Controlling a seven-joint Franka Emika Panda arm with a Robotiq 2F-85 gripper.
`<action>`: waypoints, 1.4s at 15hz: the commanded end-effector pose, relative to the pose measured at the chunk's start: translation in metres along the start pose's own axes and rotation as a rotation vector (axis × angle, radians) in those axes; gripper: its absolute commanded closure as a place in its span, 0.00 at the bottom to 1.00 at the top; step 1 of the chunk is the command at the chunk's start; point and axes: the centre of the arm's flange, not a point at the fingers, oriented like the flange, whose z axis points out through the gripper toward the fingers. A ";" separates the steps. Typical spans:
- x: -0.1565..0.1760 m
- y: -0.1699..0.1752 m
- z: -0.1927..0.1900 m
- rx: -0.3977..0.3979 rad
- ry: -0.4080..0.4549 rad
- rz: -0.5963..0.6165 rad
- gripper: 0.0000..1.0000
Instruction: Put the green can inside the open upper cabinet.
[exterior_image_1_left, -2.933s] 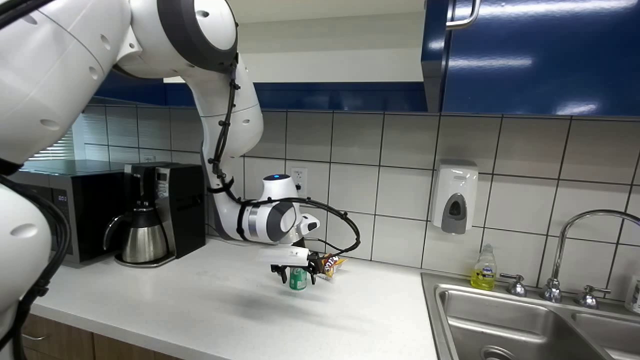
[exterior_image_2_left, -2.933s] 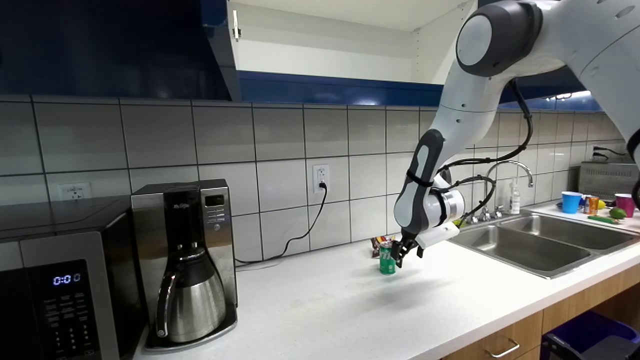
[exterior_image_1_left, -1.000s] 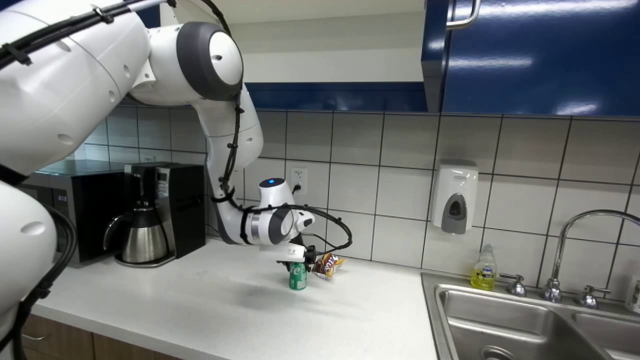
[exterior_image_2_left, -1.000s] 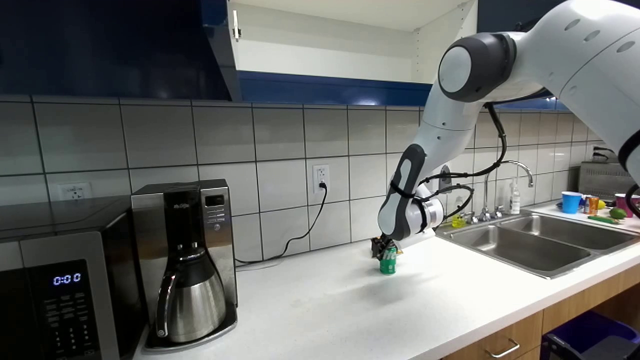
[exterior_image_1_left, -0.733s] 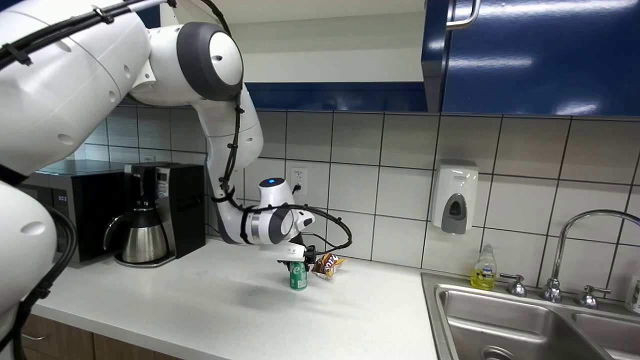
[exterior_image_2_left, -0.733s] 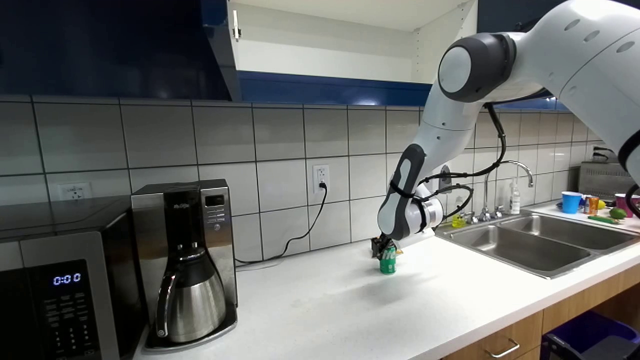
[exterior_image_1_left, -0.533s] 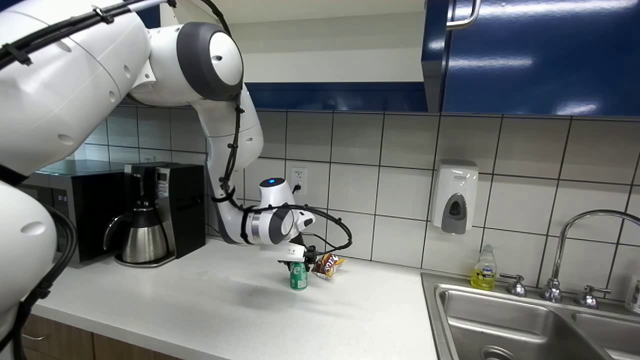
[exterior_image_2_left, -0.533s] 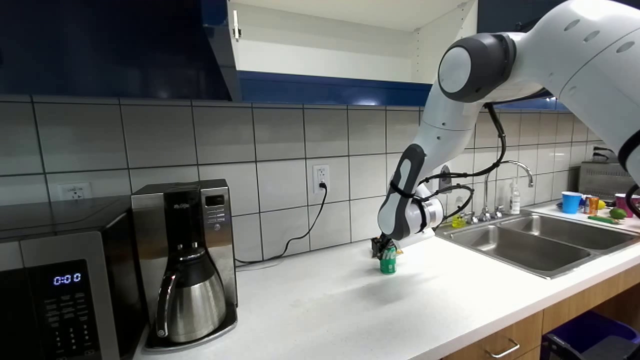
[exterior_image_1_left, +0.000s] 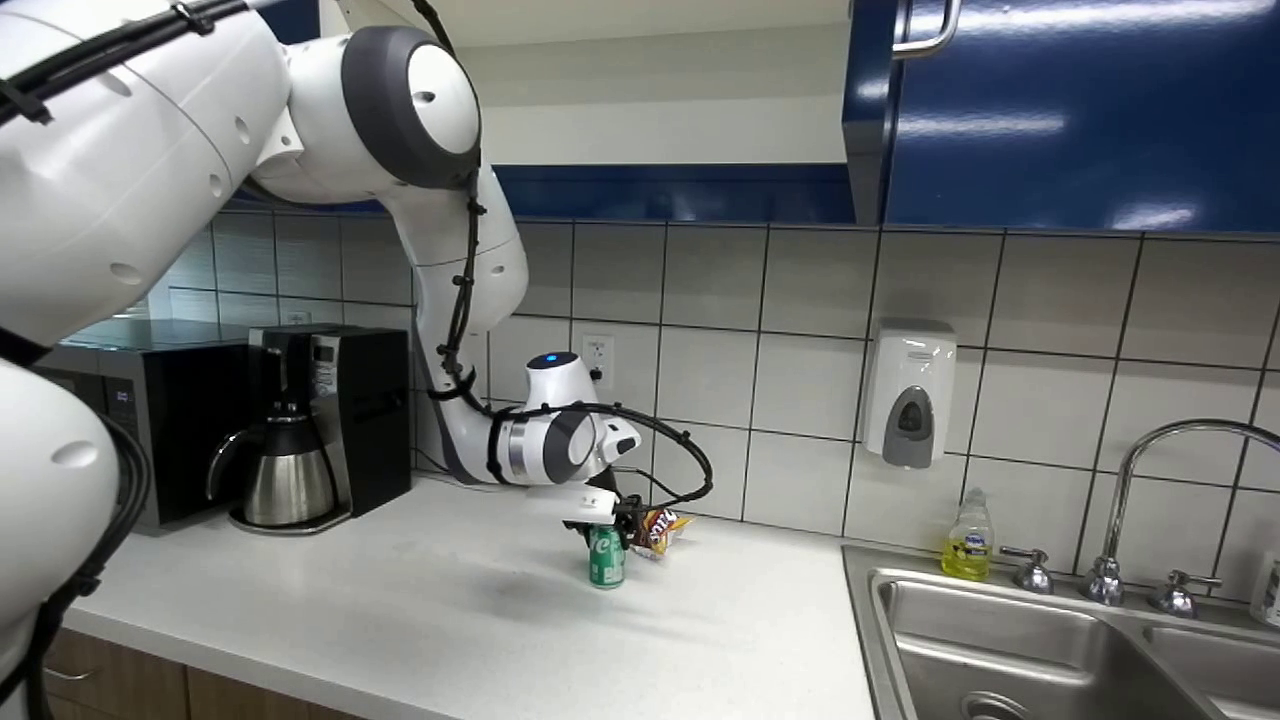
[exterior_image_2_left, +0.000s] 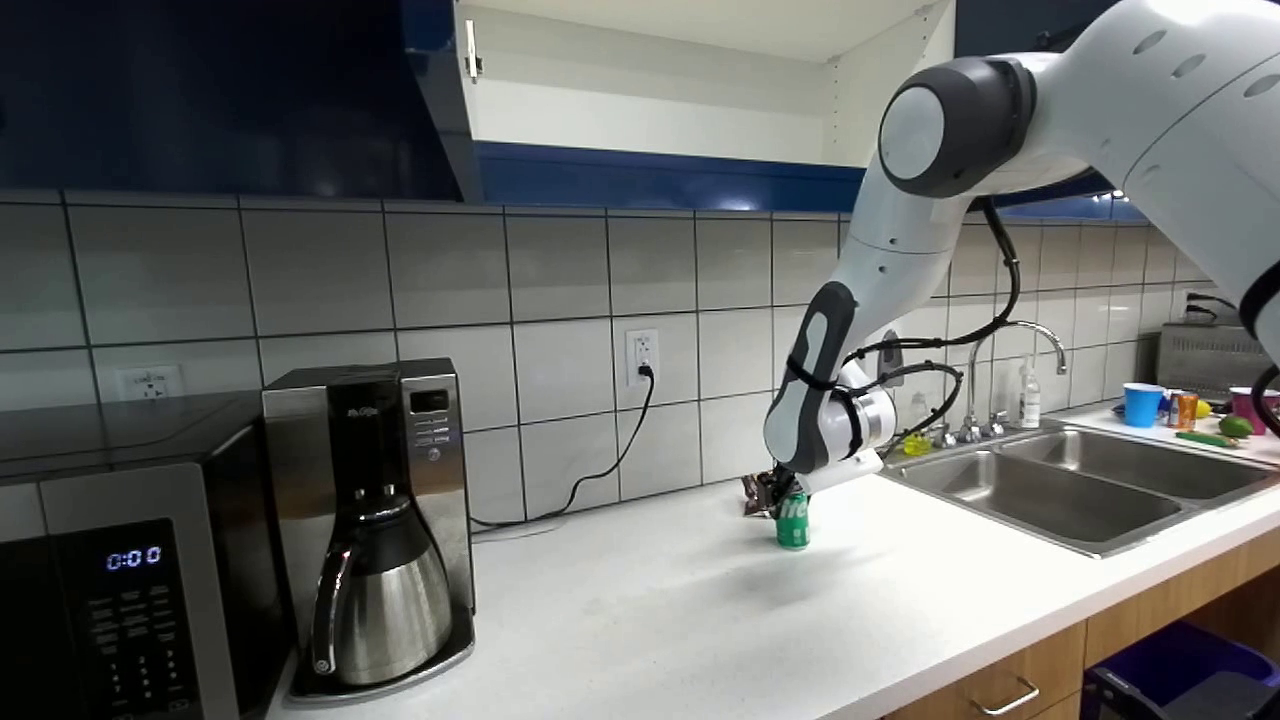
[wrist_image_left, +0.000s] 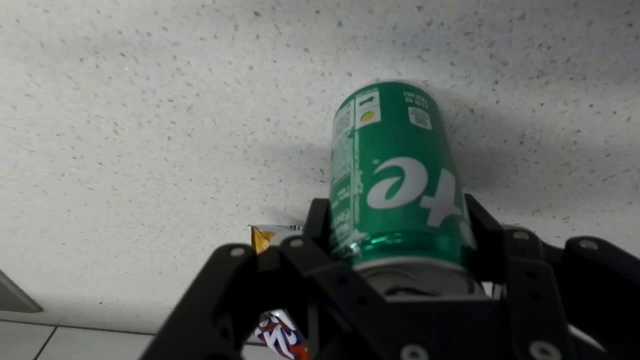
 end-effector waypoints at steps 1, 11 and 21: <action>0.001 0.003 -0.036 -0.007 -0.037 0.016 0.61; -0.003 0.001 -0.109 0.024 -0.043 0.011 0.61; -0.014 0.008 -0.209 0.028 -0.085 -0.022 0.61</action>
